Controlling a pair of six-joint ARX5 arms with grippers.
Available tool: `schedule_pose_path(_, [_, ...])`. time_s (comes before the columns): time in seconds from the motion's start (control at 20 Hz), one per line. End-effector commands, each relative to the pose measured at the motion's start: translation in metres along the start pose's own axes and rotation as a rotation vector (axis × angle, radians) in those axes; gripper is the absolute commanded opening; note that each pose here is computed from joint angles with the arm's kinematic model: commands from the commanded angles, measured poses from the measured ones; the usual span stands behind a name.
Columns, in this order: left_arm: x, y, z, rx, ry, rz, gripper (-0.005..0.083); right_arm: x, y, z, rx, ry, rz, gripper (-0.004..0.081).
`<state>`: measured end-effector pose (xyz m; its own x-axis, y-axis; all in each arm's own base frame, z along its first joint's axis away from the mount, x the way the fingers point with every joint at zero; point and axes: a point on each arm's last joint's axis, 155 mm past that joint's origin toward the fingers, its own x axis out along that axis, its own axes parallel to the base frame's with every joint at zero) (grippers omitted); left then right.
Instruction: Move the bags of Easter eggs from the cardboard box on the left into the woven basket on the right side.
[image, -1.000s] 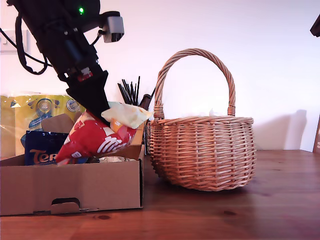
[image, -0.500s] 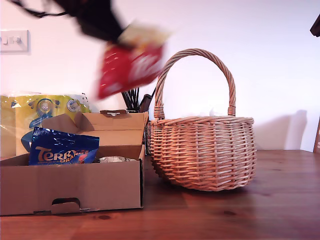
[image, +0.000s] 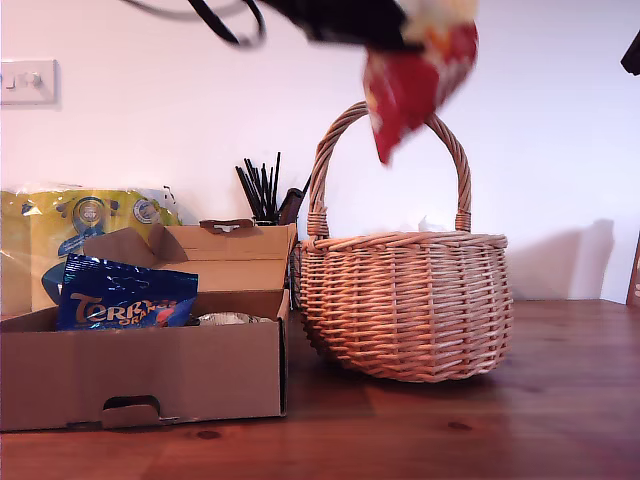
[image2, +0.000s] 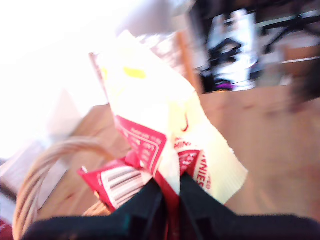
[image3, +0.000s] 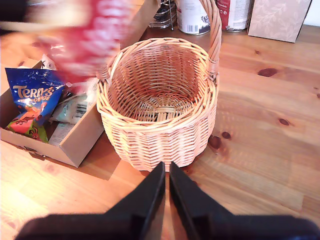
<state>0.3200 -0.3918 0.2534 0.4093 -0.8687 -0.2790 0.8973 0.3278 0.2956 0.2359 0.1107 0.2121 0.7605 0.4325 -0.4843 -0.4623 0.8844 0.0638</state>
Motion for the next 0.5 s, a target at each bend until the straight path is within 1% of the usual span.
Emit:
schedule_pose_path(0.0, [0.016,0.007,-0.012,0.003,0.0,0.033,-0.0019,0.001,0.0,-0.002,0.002,0.001,0.003,-0.0012])
schedule_pose_path(0.15, [0.036,0.019,-0.029,0.018,-0.001,0.091,-0.0019,0.001,0.0,-0.002,0.002,0.002,0.003,-0.0012])
schedule_pose_path(0.3, [0.046,0.017,-0.051,0.005,0.046,0.091,-0.0019,0.001,0.0,-0.002,0.002,0.001,0.003,-0.0012])
schedule_pose_path(0.45, [0.05,0.017,-0.064,-0.005,0.083,0.094,-0.0019,0.001,0.0,-0.002,0.002,0.002,0.003,-0.0012])
